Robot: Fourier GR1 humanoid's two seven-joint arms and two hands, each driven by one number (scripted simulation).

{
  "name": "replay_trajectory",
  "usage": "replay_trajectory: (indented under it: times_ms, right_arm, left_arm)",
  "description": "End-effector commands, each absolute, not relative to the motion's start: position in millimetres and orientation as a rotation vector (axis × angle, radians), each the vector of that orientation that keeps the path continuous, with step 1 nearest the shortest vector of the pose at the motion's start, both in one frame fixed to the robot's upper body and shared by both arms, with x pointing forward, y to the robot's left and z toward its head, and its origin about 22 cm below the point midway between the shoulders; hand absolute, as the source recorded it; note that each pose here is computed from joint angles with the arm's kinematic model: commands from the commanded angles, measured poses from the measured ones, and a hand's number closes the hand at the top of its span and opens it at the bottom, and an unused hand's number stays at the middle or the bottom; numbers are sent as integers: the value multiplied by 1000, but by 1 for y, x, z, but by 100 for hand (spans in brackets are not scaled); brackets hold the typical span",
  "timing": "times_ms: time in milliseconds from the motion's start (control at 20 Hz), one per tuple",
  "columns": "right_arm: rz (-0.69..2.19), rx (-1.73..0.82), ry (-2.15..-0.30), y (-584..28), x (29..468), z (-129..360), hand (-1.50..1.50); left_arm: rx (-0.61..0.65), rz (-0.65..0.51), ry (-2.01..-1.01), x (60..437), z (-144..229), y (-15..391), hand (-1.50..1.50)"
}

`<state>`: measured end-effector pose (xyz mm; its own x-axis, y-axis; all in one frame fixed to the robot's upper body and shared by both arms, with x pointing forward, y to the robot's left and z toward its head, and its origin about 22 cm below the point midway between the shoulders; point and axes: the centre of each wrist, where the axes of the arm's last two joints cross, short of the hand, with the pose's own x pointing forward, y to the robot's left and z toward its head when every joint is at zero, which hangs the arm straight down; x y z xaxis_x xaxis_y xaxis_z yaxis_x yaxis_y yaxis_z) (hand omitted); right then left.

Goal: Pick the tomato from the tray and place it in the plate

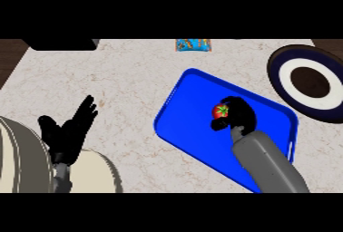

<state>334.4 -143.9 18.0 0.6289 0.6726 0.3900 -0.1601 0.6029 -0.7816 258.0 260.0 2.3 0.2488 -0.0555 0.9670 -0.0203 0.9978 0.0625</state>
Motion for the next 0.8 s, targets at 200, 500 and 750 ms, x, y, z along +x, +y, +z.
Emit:
replay_trajectory:
  times_ms: [200,500,750]
  right_arm:
    - [597,-845,-745,-146,343,21,150]
    - [536,-994,-918,-138,340,26,150]
    - [263,-1258,-1071,-132,390,74,150]
  left_arm:
    - [-15,-7,-1193,237,-39,251,0]
    - [2,-1,-1194,233,-37,227,0]
    - [-27,-53,-1220,241,-23,237,0]
